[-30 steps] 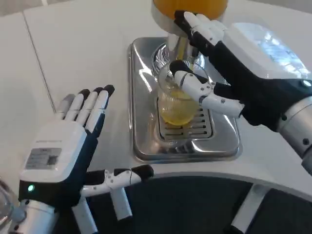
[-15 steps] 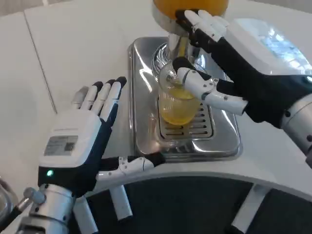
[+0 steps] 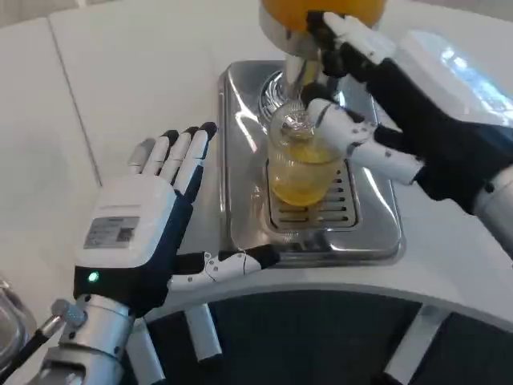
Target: Grasp the cup under the faucet to collect the drink, then remove the cup.
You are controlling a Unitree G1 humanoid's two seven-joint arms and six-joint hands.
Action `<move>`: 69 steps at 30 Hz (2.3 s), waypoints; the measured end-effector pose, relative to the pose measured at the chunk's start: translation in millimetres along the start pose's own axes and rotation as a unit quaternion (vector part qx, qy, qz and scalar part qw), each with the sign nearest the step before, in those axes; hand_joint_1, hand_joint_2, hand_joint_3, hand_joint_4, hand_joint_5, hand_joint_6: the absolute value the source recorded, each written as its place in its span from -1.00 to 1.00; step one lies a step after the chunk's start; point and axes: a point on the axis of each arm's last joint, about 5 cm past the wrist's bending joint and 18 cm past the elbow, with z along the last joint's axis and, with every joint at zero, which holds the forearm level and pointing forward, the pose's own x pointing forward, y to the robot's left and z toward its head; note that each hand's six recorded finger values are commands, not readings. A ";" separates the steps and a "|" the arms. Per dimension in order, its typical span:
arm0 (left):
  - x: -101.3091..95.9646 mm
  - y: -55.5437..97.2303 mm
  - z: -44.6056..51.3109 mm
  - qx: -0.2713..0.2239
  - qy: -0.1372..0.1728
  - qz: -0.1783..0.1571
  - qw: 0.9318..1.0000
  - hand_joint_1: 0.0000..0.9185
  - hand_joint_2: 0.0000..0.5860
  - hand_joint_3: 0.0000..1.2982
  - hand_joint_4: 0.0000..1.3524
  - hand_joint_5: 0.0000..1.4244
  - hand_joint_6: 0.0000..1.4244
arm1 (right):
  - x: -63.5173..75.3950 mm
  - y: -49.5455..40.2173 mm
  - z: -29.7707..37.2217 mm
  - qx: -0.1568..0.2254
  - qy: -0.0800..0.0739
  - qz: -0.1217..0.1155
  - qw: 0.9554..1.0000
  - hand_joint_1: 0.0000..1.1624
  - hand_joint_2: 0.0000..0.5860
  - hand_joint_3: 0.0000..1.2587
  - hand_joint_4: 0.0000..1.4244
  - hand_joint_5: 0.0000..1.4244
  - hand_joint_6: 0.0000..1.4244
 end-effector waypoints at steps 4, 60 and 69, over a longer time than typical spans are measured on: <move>1.0 -3.3 4.4 -0.002 -0.011 -0.003 1.000 -0.97 -0.97 -1.00 -1.00 -1.00 -0.98 | -4.6 -0.1 -6.4 0.047 0.024 -0.025 0.998 -1.00 0.82 -0.87 -1.00 -0.97 -0.93; 29.9 -21.6 4.0 -0.080 0.026 0.028 0.996 -0.95 -1.00 -1.00 -1.00 -1.00 -0.97 | -120.9 6.9 -71.0 -0.083 -0.046 0.108 0.990 -0.71 0.50 -1.00 -1.00 -1.00 -1.00; 41.7 -28.4 10.3 -0.147 -0.003 0.061 0.987 -0.79 -0.99 -1.00 -1.00 -0.98 -0.95 | -125.8 7.6 -67.7 -0.080 -0.043 0.113 0.989 -0.69 0.44 -1.00 -1.00 -1.00 -1.00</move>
